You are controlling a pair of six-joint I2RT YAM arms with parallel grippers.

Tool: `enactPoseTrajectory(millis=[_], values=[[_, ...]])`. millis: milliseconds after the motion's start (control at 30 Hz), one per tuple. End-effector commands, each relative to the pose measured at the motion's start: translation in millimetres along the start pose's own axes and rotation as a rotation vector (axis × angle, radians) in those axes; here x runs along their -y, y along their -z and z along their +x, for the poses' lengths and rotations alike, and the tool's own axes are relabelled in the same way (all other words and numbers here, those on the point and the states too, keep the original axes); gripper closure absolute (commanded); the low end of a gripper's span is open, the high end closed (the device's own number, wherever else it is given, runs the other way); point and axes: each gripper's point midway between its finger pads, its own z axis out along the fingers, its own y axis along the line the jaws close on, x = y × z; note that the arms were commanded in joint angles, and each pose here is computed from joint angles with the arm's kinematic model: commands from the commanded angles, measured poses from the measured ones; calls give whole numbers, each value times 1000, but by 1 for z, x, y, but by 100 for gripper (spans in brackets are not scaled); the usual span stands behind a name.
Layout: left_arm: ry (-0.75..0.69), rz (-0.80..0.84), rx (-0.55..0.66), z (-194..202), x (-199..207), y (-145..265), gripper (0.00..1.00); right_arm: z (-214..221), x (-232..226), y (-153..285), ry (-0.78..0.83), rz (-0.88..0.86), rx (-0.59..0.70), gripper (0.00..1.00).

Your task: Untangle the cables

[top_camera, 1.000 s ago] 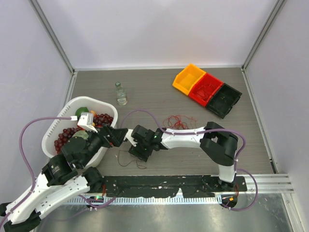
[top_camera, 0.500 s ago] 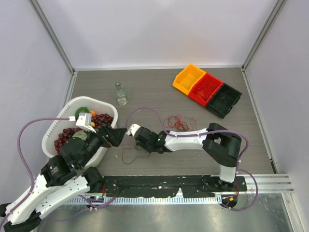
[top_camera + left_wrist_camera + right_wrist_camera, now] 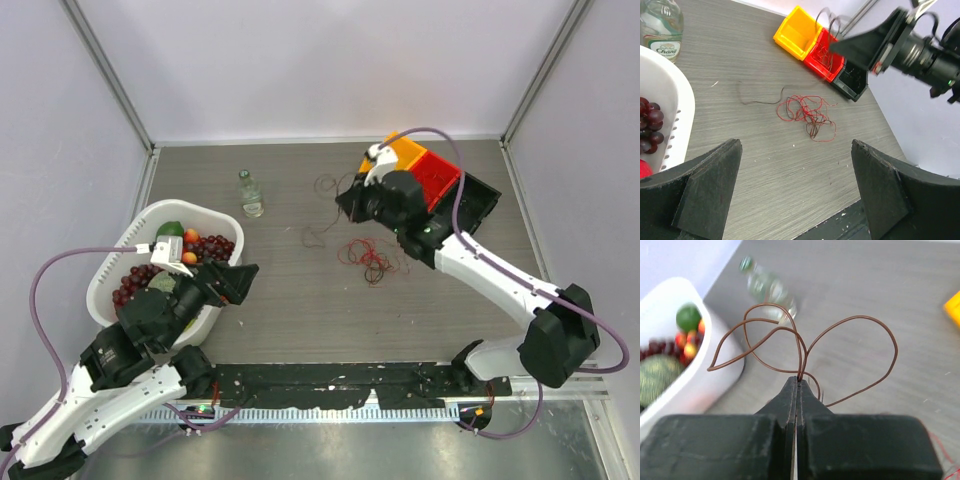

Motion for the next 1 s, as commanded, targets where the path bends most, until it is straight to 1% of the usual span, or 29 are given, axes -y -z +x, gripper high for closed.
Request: enactPoseTrajectory(millis=[0,33,67,100,133,167,200,267,333,500,567,633,800,833,867,900,933,967], values=[[2,18,38,-13,7,-1,5,-84,33,5,-129,144,223,99],[2,20,32,-11,8,-2,5,-91,63,5,-131,291,255,99],[-3,19,24,-10,8,-3,5,-105,73,9,-127,354,282,99],[-5,18,18,-9,9,-4,5,-104,100,9,-96,491,282,99],[-7,22,7,-7,10,-4,5,-119,116,12,-85,591,323,99],[-8,20,-2,-6,10,-5,5,-123,125,14,-41,643,319,99],[-7,22,-9,-4,11,-5,5,-131,139,19,-31,720,350,99],[-3,23,-18,-3,12,-6,5,-145,155,18,-8,748,375,99],[-4,25,-21,-2,13,-7,5,-162,166,14,-41,710,399,99],[-22,25,-26,-3,16,-12,5,-220,168,21,-72,648,502,99],[-30,27,-31,-4,19,-15,5,-239,171,26,-58,662,538,99],[-32,36,-34,-4,22,-18,5,-253,185,29,-42,713,561,99],[-24,52,-46,-2,28,-22,5,-269,210,28,67,858,553,99],[-24,50,-49,-1,27,-22,5,-263,218,21,91,888,529,99],[-22,50,-52,0,27,-22,5,-267,220,18,103,889,550,99],[-20,50,-52,0,27,-22,5,-260,227,9,127,901,526,99],[-20,50,-52,0,28,-23,5,-260,231,3,133,901,531,99],[-20,50,-55,1,28,-22,5,-250,241,-8,159,922,492,99]])
